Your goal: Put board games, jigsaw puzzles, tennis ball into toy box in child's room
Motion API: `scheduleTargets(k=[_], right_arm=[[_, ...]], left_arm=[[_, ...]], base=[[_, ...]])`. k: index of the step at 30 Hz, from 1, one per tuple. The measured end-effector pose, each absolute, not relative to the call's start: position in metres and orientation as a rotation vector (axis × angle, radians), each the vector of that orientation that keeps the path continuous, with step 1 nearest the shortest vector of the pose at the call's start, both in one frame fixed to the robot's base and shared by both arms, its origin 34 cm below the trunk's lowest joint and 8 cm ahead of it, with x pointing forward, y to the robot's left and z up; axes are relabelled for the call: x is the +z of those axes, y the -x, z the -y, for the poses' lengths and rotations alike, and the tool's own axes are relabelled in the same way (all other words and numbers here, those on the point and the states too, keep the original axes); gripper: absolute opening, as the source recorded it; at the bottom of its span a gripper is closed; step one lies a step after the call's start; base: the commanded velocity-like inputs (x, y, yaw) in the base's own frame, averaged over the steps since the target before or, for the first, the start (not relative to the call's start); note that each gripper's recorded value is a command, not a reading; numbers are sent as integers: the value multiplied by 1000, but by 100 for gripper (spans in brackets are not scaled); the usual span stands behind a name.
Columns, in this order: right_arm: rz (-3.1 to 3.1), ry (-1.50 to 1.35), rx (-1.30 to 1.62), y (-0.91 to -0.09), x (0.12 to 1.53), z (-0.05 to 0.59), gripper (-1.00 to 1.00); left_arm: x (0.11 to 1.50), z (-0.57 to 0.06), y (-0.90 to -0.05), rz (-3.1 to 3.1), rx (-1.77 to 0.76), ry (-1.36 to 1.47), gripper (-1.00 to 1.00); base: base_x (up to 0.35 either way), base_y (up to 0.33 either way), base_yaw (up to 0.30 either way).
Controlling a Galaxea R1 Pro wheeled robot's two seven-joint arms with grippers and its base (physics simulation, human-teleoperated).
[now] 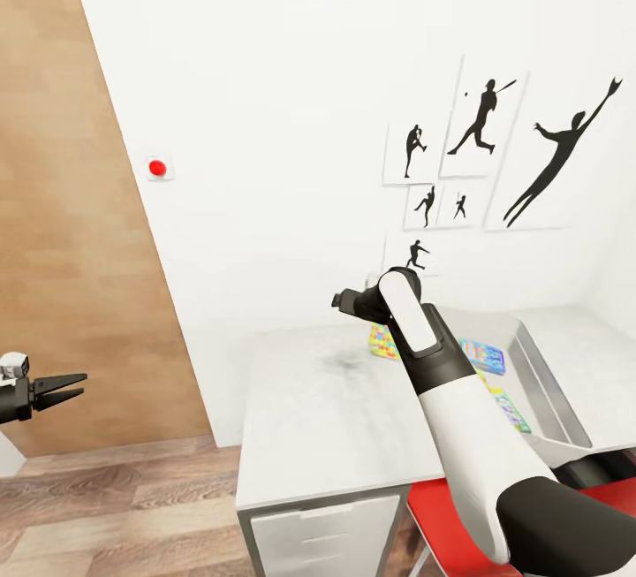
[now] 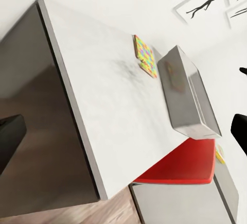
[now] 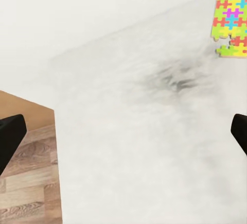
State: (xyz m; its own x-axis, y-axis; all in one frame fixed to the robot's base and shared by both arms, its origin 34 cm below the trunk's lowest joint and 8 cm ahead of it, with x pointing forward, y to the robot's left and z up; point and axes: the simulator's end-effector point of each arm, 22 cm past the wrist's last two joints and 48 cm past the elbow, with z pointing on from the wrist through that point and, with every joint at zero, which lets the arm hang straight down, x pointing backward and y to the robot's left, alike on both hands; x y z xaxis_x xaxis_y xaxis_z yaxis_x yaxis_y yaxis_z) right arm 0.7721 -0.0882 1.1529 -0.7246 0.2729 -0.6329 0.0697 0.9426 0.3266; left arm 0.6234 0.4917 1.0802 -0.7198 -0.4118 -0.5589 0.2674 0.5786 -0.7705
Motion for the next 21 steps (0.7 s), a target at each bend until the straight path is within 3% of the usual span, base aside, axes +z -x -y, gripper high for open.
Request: scheduleTargets(k=[12,21], right_arm=[[-2369,-243,364,-772,1152,89,100],[-2370,-242,363,-772,1151,89,100]], left_arm=[[1080,-492,-623,-2069,-1171,115,100],[1080,-491,-623,-2069,-1173,115,100]], base=[[92,103,0],[253,8,0]])
